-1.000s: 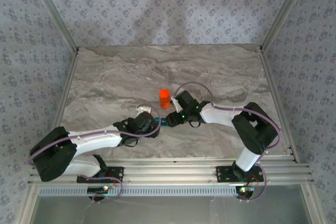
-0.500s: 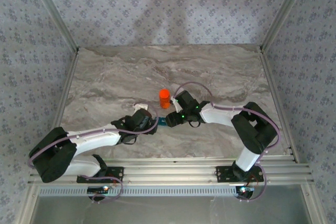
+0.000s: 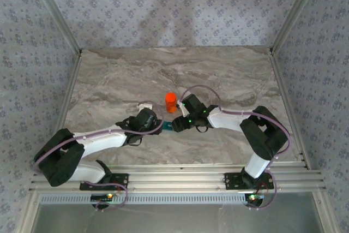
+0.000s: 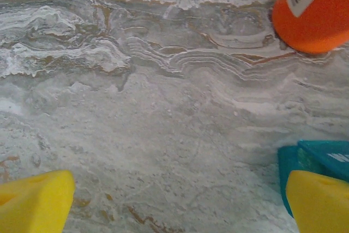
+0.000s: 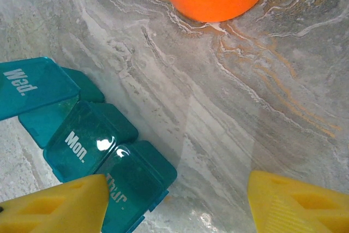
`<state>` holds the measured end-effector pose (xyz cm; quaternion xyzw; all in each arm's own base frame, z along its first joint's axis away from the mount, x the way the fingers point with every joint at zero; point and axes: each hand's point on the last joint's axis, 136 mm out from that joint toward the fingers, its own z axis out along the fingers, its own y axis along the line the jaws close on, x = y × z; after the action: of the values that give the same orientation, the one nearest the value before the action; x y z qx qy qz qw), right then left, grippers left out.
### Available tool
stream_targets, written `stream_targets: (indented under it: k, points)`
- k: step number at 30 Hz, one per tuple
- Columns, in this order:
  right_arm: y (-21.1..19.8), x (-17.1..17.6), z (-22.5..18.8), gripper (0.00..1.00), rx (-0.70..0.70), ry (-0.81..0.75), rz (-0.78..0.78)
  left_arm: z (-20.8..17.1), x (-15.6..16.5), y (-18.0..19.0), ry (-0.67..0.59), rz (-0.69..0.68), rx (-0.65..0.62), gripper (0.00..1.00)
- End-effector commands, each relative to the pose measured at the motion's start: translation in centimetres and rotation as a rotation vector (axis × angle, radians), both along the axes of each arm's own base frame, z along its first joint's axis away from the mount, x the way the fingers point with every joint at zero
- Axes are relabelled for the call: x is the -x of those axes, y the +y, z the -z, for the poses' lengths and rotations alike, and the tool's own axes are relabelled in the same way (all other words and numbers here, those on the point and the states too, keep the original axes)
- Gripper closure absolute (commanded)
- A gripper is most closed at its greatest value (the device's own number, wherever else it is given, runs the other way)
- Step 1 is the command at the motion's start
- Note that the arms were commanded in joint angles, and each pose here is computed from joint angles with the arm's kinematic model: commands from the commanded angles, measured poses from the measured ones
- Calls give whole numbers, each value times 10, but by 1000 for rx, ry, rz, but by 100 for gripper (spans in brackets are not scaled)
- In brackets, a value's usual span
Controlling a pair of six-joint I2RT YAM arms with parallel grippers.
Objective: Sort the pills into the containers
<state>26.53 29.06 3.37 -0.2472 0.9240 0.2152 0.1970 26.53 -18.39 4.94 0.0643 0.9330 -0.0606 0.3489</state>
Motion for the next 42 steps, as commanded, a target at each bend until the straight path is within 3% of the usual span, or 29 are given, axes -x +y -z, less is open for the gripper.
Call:
stream_targets:
  k: [1,32,42]
  points:
    - [-10,13,22,30,69,57,-7,-13,-15,-7,-38,0,38,1]
    - [-8,13,21,31,69,64,-13,5,-30,-25,5,14,66,1]
    - [-5,2,-22,30,11,24,-8,-29,-30,-27,-56,17,136,1]
